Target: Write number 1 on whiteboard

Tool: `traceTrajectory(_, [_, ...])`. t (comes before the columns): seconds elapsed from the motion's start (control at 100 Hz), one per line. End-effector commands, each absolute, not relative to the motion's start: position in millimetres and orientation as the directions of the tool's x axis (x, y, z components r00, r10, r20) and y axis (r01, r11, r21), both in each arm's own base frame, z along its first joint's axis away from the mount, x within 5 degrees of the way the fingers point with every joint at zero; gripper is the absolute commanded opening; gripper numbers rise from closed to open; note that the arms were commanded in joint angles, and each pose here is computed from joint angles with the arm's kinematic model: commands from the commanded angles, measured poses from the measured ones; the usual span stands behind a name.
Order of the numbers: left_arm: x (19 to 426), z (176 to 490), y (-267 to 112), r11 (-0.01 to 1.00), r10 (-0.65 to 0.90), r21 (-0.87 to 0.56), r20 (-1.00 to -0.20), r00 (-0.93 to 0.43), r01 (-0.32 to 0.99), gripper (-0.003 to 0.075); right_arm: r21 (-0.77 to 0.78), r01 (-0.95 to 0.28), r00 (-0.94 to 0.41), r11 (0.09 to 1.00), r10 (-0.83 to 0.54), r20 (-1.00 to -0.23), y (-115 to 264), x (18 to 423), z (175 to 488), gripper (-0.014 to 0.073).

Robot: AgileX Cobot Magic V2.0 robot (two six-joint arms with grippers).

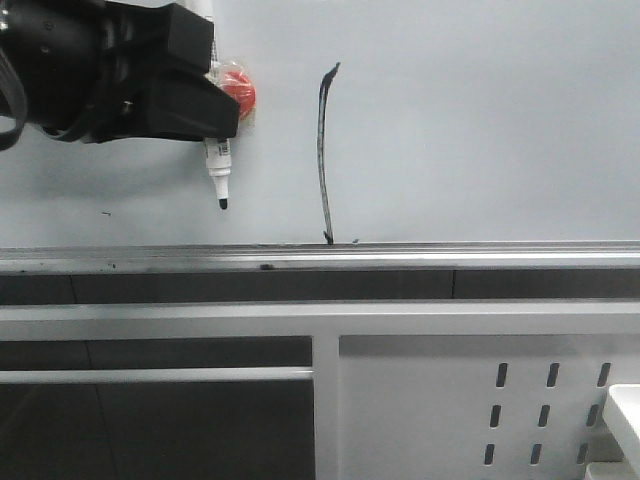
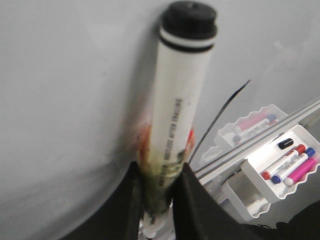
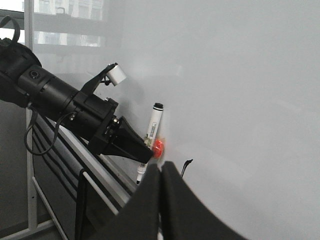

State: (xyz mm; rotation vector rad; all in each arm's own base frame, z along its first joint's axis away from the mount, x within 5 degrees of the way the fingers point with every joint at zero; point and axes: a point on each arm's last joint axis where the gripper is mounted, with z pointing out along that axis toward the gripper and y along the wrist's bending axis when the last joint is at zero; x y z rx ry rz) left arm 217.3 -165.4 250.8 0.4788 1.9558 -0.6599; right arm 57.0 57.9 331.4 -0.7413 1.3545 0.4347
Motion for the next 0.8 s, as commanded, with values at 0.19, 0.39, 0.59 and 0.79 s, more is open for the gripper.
traceTrajectory(0.19, [224.3, 279.1, -165.9, 0.756, -0.107, -0.313, -0.926, -0.363, 0.575, -0.002, -0.209, -0.624, 0.215, 0.753, -0.092, -0.972, 55.0, 62.1, 343.3, -0.0059])
traceTrajectory(0.39, [224.5, 280.9, -166.3, 0.749, -0.129, -0.327, -0.925, -0.357, 0.576, -0.002, -0.191, -0.629, 0.195, 0.753, -0.085, -0.977, 56.9, 64.9, 342.3, -0.0059])
traceTrajectory(0.59, [224.3, 283.9, -167.3, 0.735, -0.149, -0.333, -0.929, -0.338, 0.591, -0.002, -0.185, -0.632, 0.186, 0.753, -0.085, -0.979, 57.9, 66.2, 341.7, -0.0059])
traceTrajectory(0.79, [225.2, 283.5, -166.2, 0.74, -0.177, -0.363, -0.917, -0.357, 0.566, -0.0019, -0.185, -0.632, 0.185, 0.753, -0.085, -0.979, 57.9, 66.2, 341.7, -0.0059])
